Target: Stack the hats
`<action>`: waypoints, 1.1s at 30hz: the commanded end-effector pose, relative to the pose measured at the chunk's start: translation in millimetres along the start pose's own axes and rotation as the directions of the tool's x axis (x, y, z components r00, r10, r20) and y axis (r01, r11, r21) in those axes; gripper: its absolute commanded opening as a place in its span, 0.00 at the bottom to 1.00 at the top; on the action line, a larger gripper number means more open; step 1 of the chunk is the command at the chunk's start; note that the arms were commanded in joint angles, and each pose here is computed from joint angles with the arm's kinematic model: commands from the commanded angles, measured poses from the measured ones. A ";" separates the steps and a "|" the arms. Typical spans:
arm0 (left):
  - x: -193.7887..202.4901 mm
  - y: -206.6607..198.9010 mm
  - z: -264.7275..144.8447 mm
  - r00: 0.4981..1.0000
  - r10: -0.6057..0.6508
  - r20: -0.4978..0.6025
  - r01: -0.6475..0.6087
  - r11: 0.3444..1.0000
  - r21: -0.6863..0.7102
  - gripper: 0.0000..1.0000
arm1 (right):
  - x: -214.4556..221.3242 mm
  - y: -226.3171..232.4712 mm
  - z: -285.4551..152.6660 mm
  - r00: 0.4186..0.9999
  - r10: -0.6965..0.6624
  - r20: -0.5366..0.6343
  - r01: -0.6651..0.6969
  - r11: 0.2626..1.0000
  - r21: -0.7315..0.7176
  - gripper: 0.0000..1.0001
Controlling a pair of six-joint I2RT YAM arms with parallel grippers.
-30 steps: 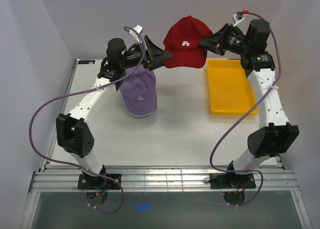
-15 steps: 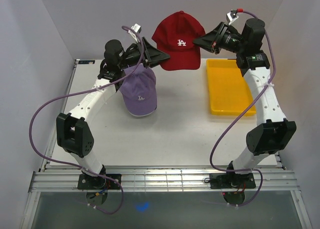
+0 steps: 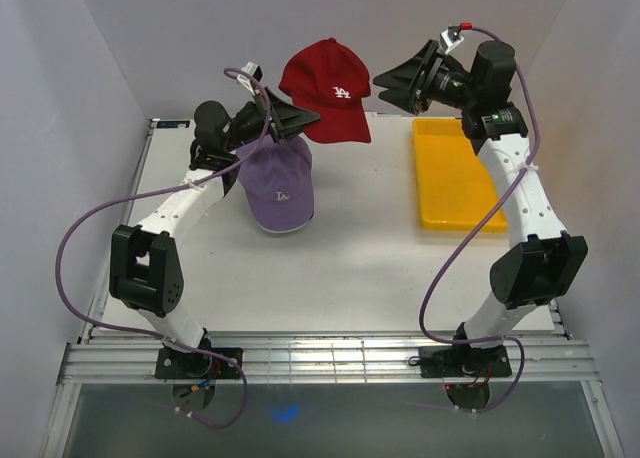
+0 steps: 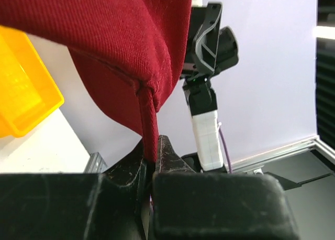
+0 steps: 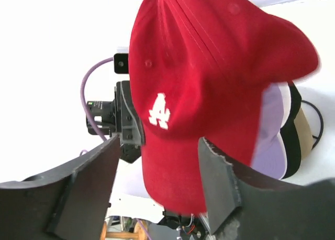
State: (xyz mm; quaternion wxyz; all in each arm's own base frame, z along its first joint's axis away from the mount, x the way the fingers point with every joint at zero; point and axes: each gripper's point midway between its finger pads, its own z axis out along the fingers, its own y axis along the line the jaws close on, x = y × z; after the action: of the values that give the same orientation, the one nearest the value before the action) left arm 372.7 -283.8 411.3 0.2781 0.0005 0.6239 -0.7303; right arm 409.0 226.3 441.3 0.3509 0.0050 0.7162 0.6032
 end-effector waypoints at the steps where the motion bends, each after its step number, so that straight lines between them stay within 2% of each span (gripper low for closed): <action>1: -15.6 -55.7 -19.8 0.995 0.063 0.082 -0.074 0.988 0.136 0.00 | -2.1 9.4 -8.9 0.998 -0.036 0.048 0.037 0.999 -0.012 0.69; 4: -27.4 -63.2 -32.3 0.991 0.061 0.119 -0.079 0.985 0.156 0.00 | 6.1 -5.6 -10.3 0.998 0.024 0.060 -0.024 1.000 0.004 0.73; 5: -32.0 -64.5 -36.2 0.989 0.068 0.129 -0.088 0.984 0.154 0.00 | 5.6 6.7 -10.4 0.997 -0.009 0.080 0.013 0.999 -0.050 0.73; 6: -33.4 -66.6 -38.1 0.988 0.074 0.133 -0.095 0.983 0.156 0.00 | 10.1 5.4 -8.6 0.997 0.015 0.079 -0.010 0.998 -0.063 0.73; 7: -34.6 -67.2 -38.9 0.988 0.071 0.136 -0.092 0.983 0.156 0.00 | 17.2 -0.8 -3.5 0.996 0.060 0.063 -0.056 0.996 -0.066 0.73; 14: -37.9 -70.3 -43.9 0.986 0.061 0.154 -0.088 0.981 0.173 0.00 | 47.0 16.0 40.9 0.994 0.105 -0.021 -0.107 0.986 -0.125 0.74; 20: -36.1 -69.3 -52.8 0.986 0.053 0.158 -0.081 0.982 0.173 0.00 | 49.4 15.1 59.0 0.979 0.199 -0.043 -0.204 0.957 -0.207 0.74; 25: -31.8 -61.4 -63.7 0.987 0.031 0.156 -0.060 0.981 0.184 0.00 | 56.7 26.4 77.0 0.973 0.212 -0.088 -0.227 0.941 -0.252 0.72; 27: -31.4 -55.9 -70.4 0.987 0.019 0.162 -0.049 0.982 0.181 0.00 | 58.2 29.0 80.6 0.972 0.214 -0.094 -0.231 0.938 -0.259 0.67; 29: -33.4 -54.4 -76.6 0.985 0.024 0.173 -0.054 0.984 0.172 0.00 | 61.5 31.0 83.8 0.971 0.215 -0.101 -0.234 0.936 -0.264 0.54; 30: -34.0 -51.9 -79.6 0.984 0.024 0.175 -0.053 0.985 0.165 0.00 | 64.1 31.6 86.3 0.971 0.211 -0.112 -0.234 0.935 -0.266 0.43; 33: -34.0 -50.3 -83.5 0.984 0.026 0.174 -0.053 0.987 0.154 0.00 | 68.4 29.2 89.7 0.968 0.212 -0.130 -0.240 0.935 -0.262 0.31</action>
State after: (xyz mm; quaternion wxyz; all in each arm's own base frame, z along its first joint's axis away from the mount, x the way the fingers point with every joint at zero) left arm 384.1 -196.0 413.2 0.3053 -0.0785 0.5651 -0.7624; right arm 410.3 332.2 395.3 0.2193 0.0693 0.6656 0.7100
